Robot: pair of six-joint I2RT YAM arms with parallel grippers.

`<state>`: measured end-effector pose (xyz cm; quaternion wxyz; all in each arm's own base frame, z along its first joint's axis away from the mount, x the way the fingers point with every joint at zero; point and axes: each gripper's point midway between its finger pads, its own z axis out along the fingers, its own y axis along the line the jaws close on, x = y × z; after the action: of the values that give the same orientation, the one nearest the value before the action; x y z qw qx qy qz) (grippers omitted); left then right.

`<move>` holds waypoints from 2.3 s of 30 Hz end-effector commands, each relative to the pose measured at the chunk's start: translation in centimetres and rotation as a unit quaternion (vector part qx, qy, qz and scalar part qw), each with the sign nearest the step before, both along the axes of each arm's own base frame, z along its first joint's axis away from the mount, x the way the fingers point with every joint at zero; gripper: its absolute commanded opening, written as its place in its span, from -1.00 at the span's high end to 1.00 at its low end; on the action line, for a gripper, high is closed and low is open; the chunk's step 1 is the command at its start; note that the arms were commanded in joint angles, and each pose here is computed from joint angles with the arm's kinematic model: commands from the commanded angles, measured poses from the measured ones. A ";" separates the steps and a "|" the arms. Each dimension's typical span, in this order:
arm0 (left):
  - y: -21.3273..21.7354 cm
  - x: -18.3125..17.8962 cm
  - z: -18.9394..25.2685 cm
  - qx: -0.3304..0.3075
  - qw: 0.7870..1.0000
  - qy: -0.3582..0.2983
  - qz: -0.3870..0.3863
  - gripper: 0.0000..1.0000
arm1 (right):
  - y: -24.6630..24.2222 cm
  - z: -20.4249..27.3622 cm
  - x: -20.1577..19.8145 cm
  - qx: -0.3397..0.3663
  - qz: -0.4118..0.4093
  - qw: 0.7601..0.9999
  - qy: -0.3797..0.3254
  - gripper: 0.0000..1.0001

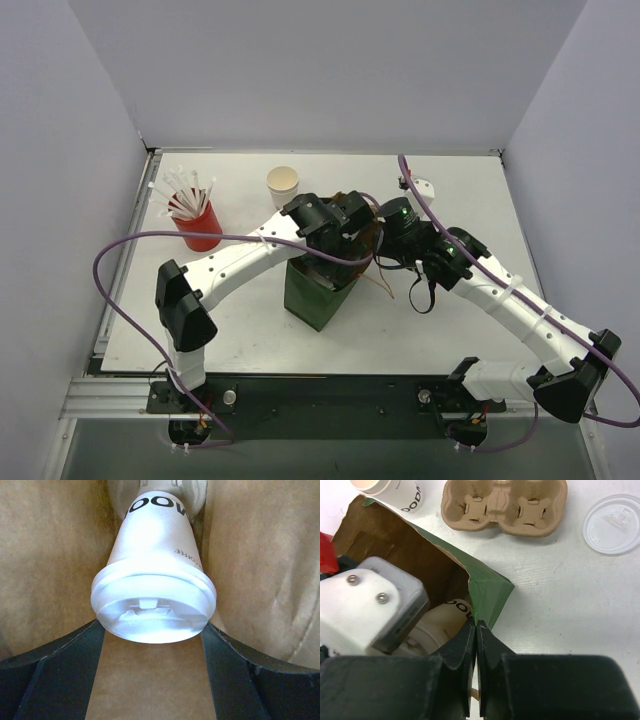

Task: Pack the takeout coffee

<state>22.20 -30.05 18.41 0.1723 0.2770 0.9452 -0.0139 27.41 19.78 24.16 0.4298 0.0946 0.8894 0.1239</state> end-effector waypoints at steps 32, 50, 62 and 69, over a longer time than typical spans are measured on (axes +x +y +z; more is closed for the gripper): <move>1.0 0.3 14.2 -0.158 0.979 -0.132 0.012 0.37 | -0.2 1.0 -0.5 -0.044 0.005 0.999 -0.005 1.00; 2.4 -1.6 21.0 -0.276 0.944 -0.183 0.005 0.37 | -1.8 1.5 0.0 -0.070 -0.014 0.997 -0.009 1.00; 8.7 -1.6 26.6 -0.330 0.899 -0.267 0.111 0.37 | -4.4 2.3 -0.8 -0.079 -0.034 0.996 -0.014 1.00; 10.2 -0.7 21.3 -0.234 0.937 -0.209 0.151 0.37 | -8.5 3.8 -2.6 -0.058 -0.066 0.996 -0.027 0.99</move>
<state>20.60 -20.84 42.79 0.4699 0.0997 0.8534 -0.2025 26.31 14.86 26.28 0.4447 0.1007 0.8880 0.0603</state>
